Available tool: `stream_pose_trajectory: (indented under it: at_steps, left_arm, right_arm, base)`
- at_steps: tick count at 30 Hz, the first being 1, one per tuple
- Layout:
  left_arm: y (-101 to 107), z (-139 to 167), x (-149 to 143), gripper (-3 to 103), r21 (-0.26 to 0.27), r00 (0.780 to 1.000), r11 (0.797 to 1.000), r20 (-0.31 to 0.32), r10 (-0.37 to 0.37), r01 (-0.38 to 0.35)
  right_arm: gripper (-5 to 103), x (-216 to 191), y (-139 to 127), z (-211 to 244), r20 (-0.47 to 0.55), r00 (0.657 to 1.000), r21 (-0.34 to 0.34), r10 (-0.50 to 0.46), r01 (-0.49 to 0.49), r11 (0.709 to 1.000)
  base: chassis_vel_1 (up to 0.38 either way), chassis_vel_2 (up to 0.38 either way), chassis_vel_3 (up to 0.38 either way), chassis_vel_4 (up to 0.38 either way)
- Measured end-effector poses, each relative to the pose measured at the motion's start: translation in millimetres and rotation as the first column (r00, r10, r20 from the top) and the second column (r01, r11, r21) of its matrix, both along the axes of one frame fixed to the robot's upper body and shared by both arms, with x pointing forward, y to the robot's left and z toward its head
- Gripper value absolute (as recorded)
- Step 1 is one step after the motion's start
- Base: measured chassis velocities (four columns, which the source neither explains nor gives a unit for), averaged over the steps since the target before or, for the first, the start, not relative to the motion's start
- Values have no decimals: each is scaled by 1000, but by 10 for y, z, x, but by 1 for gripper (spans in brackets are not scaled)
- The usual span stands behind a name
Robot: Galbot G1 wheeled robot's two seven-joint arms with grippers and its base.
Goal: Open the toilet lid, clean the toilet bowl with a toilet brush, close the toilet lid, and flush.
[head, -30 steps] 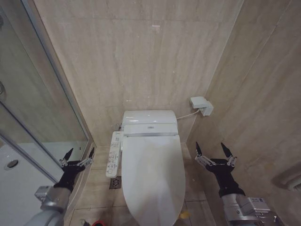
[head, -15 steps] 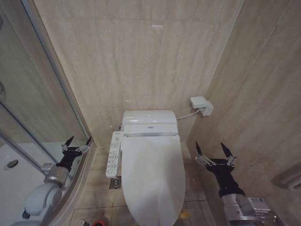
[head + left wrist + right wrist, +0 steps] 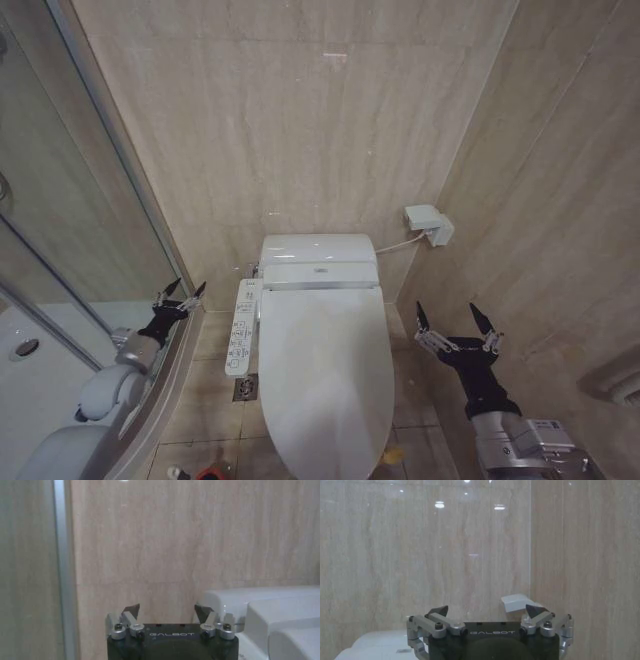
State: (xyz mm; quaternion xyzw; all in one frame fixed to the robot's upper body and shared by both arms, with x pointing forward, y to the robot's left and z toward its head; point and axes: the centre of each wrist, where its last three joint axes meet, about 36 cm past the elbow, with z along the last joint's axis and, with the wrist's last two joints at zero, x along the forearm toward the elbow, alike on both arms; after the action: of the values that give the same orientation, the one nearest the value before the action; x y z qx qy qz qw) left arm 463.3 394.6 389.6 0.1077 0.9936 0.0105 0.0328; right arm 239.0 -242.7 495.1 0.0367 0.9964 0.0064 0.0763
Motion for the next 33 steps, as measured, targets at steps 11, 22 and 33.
stream_pose_trajectory:
  at_steps: [11,22,33]
  left_arm:
    - [165,122,363,40,63,999,997,34,-42,39]
    - [223,66,733,13,112,994,989,28,-103,99]
    - [156,-10,773,0,105,994,989,20,-109,106]
  right_arm:
    - [100,0,0,0,0,1000,0,0,0,1000]
    - [100,0,0,0,0,1000,0,0,0,1000]
    - [100,0,0,0,0,1000,0,0,0,1000]
  base:
    - [0,0,0,0]
    - [0,0,0,0]
    - [-12,10,8,-9]
